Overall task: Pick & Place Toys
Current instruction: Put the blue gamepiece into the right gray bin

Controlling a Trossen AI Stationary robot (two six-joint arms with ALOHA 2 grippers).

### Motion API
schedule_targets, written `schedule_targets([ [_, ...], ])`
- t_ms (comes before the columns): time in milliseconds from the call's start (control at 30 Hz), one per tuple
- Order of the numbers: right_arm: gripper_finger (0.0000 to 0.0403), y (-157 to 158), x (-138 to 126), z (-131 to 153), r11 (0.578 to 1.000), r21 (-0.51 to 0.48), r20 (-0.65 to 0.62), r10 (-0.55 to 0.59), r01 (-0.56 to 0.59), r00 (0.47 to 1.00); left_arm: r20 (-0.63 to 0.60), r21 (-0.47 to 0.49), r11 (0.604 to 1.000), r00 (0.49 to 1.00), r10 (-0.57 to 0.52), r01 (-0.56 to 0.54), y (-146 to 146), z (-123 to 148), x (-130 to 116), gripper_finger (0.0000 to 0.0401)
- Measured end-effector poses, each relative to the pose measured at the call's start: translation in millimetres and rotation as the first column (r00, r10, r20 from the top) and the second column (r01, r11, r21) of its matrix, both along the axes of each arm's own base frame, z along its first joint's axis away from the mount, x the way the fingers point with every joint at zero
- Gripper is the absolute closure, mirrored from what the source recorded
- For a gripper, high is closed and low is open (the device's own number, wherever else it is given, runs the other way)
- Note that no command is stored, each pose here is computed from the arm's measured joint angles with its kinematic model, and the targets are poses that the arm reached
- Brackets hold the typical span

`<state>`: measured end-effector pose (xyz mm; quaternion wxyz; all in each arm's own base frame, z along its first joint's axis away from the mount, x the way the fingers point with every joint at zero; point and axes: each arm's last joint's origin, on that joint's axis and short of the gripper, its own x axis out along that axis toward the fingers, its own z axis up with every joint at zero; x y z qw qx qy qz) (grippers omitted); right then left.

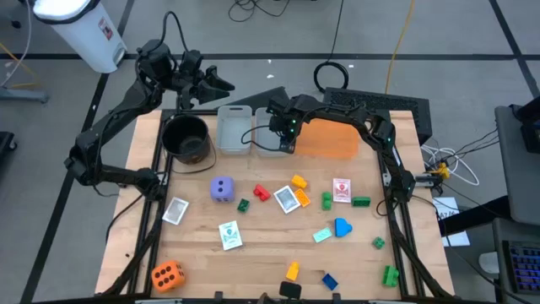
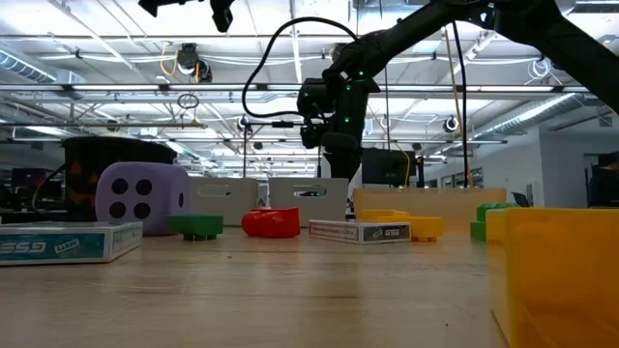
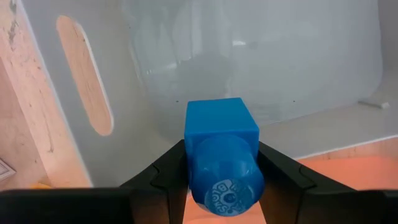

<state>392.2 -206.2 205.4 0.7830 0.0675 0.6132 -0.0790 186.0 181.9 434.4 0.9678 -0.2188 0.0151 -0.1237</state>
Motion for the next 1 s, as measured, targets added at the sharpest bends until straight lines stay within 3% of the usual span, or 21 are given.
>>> schedule_targets([
  [500, 0.0261, -2.1, 4.1, 1.3, 1.0, -0.022, 0.044, 0.004, -0.003, 0.999, -0.002, -0.002, 1.0, 1.0, 0.0, 0.0, 0.2, -0.3, 0.2, 0.0189],
  [1000, 0.0261, -0.6, 1.3, -14.8, 1.0, -0.007, 0.034, -0.02, 0.021, 0.999, -0.033, 0.021, 1.0, 0.999, 0.0, 0.001, -5.4, -7.1, 7.3, 0.0189],
])
